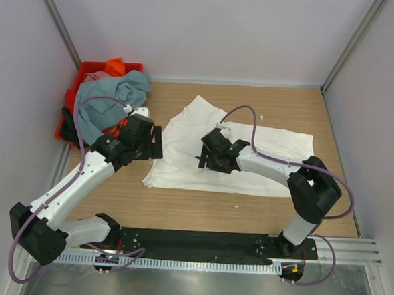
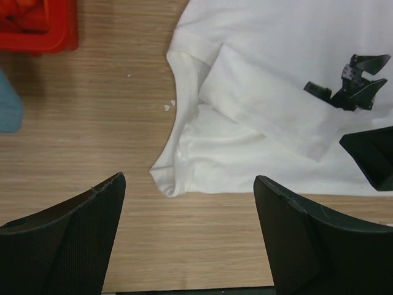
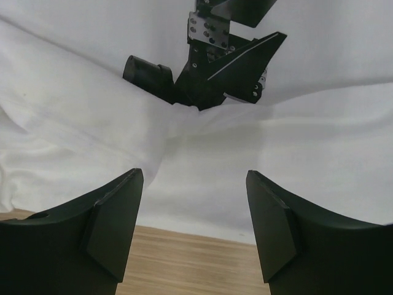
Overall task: Fold and stack the t-shirts
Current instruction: Fold the tshirt
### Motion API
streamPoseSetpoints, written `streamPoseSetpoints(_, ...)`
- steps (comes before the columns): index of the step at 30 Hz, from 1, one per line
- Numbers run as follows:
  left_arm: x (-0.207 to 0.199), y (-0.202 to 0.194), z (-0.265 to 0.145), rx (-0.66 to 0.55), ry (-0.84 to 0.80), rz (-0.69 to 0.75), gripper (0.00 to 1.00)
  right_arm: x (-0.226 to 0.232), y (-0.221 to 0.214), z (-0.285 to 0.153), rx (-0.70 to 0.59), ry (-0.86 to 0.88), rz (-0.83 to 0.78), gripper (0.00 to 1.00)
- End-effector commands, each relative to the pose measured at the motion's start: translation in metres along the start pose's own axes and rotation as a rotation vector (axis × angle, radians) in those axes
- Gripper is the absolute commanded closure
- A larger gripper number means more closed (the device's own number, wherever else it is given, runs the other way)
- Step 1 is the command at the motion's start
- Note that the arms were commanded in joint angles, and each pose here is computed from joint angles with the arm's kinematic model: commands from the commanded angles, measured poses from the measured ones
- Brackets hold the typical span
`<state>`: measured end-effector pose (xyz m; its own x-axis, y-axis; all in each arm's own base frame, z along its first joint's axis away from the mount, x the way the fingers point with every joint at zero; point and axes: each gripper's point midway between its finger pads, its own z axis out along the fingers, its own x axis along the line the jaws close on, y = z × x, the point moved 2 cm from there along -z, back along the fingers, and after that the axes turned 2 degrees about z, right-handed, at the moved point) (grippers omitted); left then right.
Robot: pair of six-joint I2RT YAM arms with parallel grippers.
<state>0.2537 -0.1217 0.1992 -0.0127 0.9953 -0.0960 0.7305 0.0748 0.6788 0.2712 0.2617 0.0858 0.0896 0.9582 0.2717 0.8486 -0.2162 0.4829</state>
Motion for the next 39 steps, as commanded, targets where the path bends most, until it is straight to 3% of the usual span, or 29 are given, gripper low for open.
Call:
streamPoseSetpoints(1, 0.016, -0.008, -0.007, 0.020, 0.050, 0.085, 0.14, 0.020, 0.007, 0.012, -0.007, 0.028, 0.023, 0.26)
streamPoseSetpoints(10, 0.025, -0.004, -0.018, -0.053, 0.068, 0.049, 0.11, 0.036, 0.002, 0.031, 0.014, 0.035, 0.023, 0.26)
streamPoseSetpoints(31, 0.026, -0.006, -0.018, -0.048, 0.065, 0.046, 0.11, 0.064, -0.021, 0.033, 0.052, 0.085, 0.008, 0.28)
streamPoseSetpoints(37, 0.026, -0.007, -0.018, -0.046, 0.066, 0.045, 0.11, 0.071, -0.024, 0.036, 0.058, 0.100, 0.007, 0.39)
streamPoseSetpoints(39, 0.026, -0.007, -0.018, -0.046, 0.068, 0.046, 0.11, 0.071, -0.022, 0.036, 0.053, 0.098, 0.003, 0.51)
